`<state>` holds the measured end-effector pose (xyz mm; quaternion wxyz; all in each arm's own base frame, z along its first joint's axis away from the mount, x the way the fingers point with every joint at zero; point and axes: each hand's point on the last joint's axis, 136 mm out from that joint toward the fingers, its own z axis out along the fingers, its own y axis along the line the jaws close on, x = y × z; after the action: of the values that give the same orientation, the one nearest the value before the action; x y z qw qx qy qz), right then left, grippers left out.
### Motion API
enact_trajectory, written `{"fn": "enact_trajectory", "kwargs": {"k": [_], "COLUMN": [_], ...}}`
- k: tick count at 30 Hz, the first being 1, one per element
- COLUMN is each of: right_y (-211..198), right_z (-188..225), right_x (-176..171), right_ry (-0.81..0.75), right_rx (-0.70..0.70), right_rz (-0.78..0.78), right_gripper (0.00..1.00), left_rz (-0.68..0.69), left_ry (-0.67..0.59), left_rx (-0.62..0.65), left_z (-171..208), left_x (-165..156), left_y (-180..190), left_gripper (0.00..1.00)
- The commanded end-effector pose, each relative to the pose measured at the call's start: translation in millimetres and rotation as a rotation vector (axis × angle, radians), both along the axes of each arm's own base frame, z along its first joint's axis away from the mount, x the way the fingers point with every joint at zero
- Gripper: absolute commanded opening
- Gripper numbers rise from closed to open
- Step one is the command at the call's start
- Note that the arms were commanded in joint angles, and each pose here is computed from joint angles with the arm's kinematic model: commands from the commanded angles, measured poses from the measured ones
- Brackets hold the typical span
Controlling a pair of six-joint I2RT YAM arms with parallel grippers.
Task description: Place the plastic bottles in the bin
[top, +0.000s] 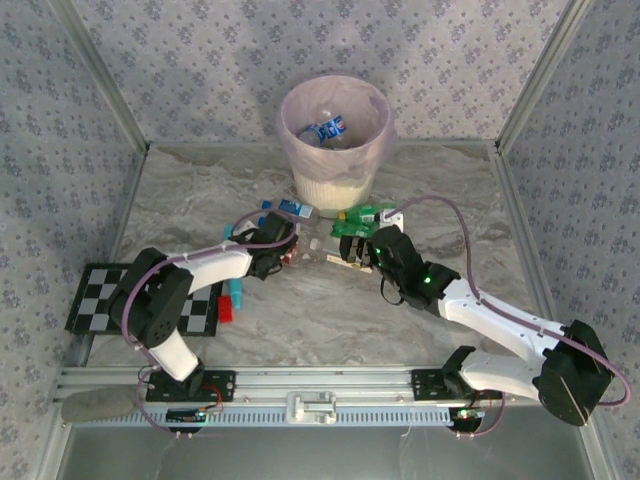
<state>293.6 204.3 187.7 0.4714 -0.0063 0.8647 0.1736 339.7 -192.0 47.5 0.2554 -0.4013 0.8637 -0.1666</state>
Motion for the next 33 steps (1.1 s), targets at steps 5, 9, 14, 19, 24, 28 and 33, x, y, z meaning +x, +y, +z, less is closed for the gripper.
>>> {"fn": "enact_trajectory", "kwargs": {"k": [5, 9, 14, 19, 24, 28, 33], "right_y": [-9, -10, -10, -10, -8, -6, -8], "right_z": [-2, -1, -1, -3, -6, -8, -7], "right_x": [-4, -3, -4, -4, -2, -2, -2], "right_ry": [0.0, -0.002, -0.002, -0.001, 0.001, 0.005, 0.004], "right_rx": [-0.008, -0.006, -0.006, -0.004, -0.004, -0.004, -0.006], "right_rz": [-0.036, -0.04, -0.042, -0.043, -0.044, -0.041, -0.046], "right_gripper": [1.0, 1.0, 1.0, 1.0, 1.0, 1.0, 1.0], "left_rz": [-0.009, -0.007, -0.013, -0.018, -0.087, -0.173, -0.314], "left_ry": [0.072, 0.073, 0.047, -0.05, -0.219, -0.395, -0.657], "left_rx": [0.038, 0.039, 0.046, 0.093, 0.143, 0.175, 0.222], "left_z": [-16, -17, -9, 26, 85, 146, 237], "left_x": [-9, -11, -11, -8, 2, 12, 22], "left_y": [6, 8, 10, 23, 28, 24, 10], "left_gripper": [0.81, 0.74, 0.66, 0.64, 0.64, 0.64, 0.65]}}
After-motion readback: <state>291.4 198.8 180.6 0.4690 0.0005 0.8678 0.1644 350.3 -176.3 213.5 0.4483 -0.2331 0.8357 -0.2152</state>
